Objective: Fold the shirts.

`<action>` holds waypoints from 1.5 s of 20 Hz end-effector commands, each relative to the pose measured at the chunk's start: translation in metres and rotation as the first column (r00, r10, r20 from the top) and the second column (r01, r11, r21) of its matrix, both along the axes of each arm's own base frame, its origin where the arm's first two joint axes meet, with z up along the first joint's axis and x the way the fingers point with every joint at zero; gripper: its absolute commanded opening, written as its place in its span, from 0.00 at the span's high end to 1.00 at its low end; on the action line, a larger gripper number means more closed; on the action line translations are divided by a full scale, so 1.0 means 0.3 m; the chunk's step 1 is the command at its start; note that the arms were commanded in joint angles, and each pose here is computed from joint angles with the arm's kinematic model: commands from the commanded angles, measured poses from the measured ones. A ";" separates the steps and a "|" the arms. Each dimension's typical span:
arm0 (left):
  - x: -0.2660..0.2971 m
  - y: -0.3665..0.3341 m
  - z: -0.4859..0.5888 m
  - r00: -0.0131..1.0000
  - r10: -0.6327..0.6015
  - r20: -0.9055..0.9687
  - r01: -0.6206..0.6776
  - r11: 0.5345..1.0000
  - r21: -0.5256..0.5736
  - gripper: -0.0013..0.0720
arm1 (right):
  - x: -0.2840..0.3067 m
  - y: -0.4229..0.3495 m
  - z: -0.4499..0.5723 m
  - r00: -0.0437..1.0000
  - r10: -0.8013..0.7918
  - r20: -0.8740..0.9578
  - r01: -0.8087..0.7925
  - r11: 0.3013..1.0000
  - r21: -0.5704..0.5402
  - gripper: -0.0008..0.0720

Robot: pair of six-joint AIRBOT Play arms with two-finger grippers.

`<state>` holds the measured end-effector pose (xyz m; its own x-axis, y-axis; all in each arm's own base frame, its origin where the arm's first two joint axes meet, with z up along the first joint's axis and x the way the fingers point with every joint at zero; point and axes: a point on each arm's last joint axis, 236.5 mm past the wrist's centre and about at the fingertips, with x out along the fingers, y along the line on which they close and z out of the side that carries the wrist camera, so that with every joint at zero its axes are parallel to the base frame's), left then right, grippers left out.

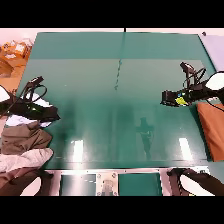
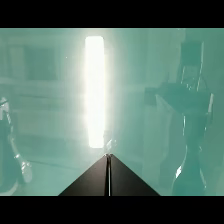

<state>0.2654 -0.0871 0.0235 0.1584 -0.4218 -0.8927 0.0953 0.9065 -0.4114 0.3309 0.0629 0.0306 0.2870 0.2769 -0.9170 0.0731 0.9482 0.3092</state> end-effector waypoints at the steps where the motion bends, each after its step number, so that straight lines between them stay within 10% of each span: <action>1: 0.003 0.001 0.000 1.000 0.001 0.004 -0.001 1.000 0.001 0.94 | 0.000 0.000 0.000 1.000 0.000 -0.001 0.000 1.000 0.001 0.97; 6: 0.092 0.156 -0.020 0.993 0.031 0.115 -0.053 0.979 0.198 0.92 | 0.000 0.000 0.000 1.000 0.000 0.000 0.000 1.000 0.000 0.97; 8: 0.165 0.318 -0.018 0.973 0.100 0.208 -0.171 0.915 0.364 0.03 | 0.000 0.001 0.000 1.000 0.000 -0.001 0.000 1.000 0.001 0.97; 17: 0.345 0.493 -0.291 0.960 0.191 0.206 -0.273 0.810 0.519 0.00 | 0.000 0.000 -0.001 1.000 0.000 -0.001 0.000 1.000 0.000 0.97; 20: 0.298 0.526 -0.423 0.974 0.209 0.089 -0.222 0.785 0.578 0.03 | 0.000 0.000 0.000 1.000 0.000 -0.001 0.000 1.000 0.001 0.97; 22: 0.260 0.537 -0.435 0.978 0.207 0.033 -0.185 0.778 0.601 0.93 | 0.000 0.000 0.000 1.000 0.000 -0.001 0.000 1.000 0.001 0.97; 30: 0.479 0.399 0.076 0.964 0.129 0.234 -0.228 0.855 0.466 0.95 | 0.001 0.001 0.000 1.000 -0.001 0.000 0.001 1.000 0.001 0.97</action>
<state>0.3888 0.0585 -0.0192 0.2615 0.1831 -0.9477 -0.0967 0.9819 0.1630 0.3309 0.0630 0.0305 0.2867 0.2773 -0.9170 0.0733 0.9480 0.3096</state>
